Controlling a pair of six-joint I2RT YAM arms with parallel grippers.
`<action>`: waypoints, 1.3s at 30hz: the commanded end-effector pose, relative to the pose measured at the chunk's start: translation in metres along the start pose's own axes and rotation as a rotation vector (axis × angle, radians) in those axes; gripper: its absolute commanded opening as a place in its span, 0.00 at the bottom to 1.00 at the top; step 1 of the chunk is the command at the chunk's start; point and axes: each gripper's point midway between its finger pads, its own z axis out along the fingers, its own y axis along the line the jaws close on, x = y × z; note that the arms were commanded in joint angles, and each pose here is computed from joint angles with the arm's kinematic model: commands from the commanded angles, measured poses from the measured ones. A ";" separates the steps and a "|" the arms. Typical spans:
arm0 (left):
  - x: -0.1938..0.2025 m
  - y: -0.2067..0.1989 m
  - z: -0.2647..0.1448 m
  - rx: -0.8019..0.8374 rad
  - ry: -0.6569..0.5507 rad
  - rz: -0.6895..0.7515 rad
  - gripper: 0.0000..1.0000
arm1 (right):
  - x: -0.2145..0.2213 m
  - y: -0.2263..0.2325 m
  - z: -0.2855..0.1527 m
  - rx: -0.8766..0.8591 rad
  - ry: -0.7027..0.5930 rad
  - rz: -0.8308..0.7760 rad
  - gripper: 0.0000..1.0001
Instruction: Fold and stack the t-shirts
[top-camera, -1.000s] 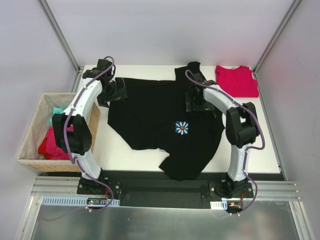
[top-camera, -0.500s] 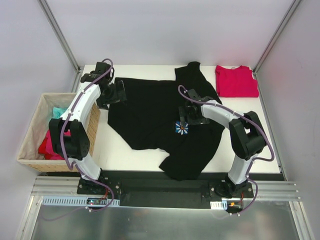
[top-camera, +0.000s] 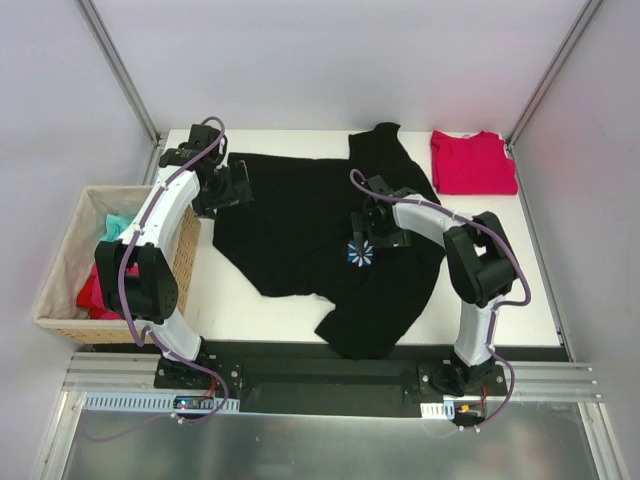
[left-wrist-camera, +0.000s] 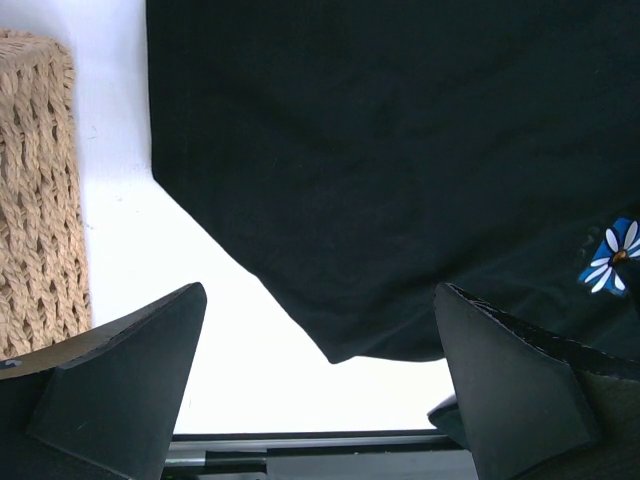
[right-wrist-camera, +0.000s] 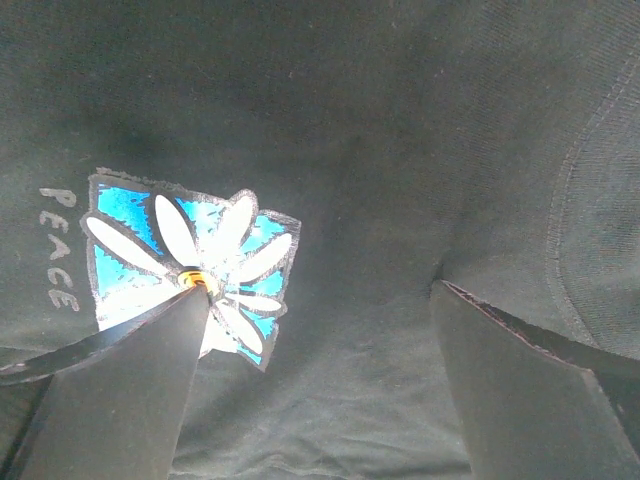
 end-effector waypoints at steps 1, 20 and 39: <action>-0.003 0.003 0.003 -0.007 -0.003 0.002 0.99 | -0.002 0.003 0.024 0.019 0.027 0.004 0.98; -0.006 0.005 0.012 -0.027 0.013 0.008 0.99 | -0.081 -0.050 0.022 0.047 -0.003 0.127 0.97; 0.007 -0.028 0.006 0.044 0.022 0.100 0.99 | -0.125 -0.053 -0.046 0.083 -0.235 0.094 0.97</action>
